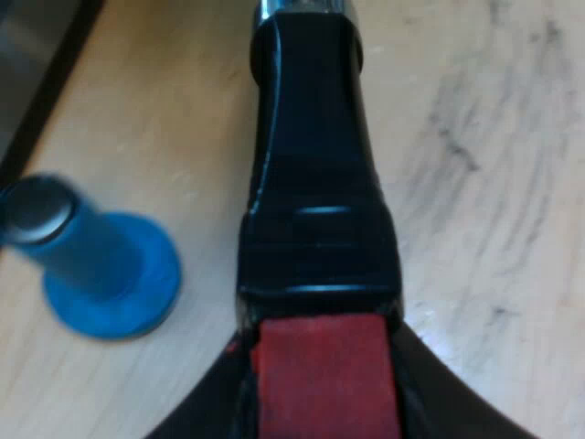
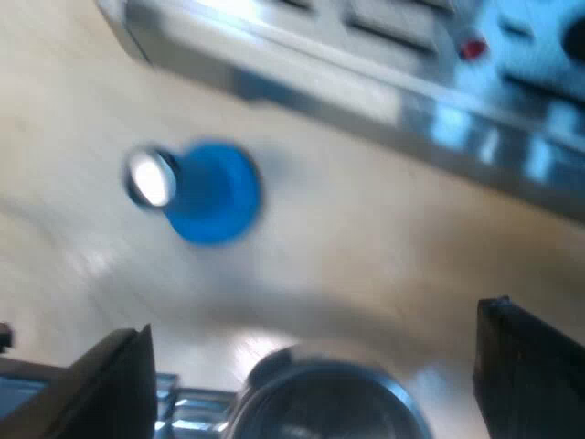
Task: Put the handle in the coffee machine
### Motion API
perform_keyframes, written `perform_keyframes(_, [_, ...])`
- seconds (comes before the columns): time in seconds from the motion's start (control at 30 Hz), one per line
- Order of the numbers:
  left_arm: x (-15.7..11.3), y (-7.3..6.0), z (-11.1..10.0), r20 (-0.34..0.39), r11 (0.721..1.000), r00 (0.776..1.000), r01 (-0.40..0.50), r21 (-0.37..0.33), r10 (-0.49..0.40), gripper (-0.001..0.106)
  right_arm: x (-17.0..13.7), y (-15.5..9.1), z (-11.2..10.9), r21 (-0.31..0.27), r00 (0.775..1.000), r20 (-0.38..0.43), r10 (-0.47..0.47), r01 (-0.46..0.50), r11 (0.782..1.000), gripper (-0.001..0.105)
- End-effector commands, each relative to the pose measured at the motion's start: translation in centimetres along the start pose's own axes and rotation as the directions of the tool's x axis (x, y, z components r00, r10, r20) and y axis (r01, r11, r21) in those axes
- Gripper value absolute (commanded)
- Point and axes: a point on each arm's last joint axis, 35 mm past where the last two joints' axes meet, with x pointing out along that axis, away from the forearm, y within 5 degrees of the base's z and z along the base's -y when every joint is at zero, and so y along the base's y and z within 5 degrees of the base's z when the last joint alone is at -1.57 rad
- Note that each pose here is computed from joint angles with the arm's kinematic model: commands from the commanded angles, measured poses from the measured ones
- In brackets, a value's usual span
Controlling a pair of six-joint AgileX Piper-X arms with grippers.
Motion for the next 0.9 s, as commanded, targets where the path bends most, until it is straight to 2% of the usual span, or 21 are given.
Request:
perform_keyframes(0.03, [-0.5,0.2,0.6,0.055,1.000,0.998,-0.007,0.020,0.006,0.000,-0.9,0.3,0.9,-0.017,0.997,0.063,0.040,-0.039,0.999,0.071])
perform_keyframes(0.23, [-0.5,0.3,0.6,0.056,1.000,0.998,-0.011,0.017,0.010,0.000,-1.7,1.5,1.5,-0.043,0.992,0.105,0.063,-0.059,0.997,0.071])
perform_keyframes(0.43, [-1.0,0.9,0.3,0.062,0.998,0.997,-0.054,-0.025,0.056,0.000,-3.7,3.2,1.2,-0.077,0.979,0.194,-0.054,0.070,0.995,0.071])
perform_keyframes(0.67, [-1.7,1.5,0.2,0.047,0.990,0.991,-0.123,-0.070,0.127,0.000,-5.6,4.8,0.6,-0.106,0.964,0.255,-0.077,0.107,0.989,0.071])
perform_keyframes(0.9, [-3.0,2.0,0.5,0.037,0.977,0.985,-0.161,-0.138,0.168,0.000,-6.4,7.2,-0.3,-0.139,0.940,0.311,-0.139,0.189,0.972,0.071])
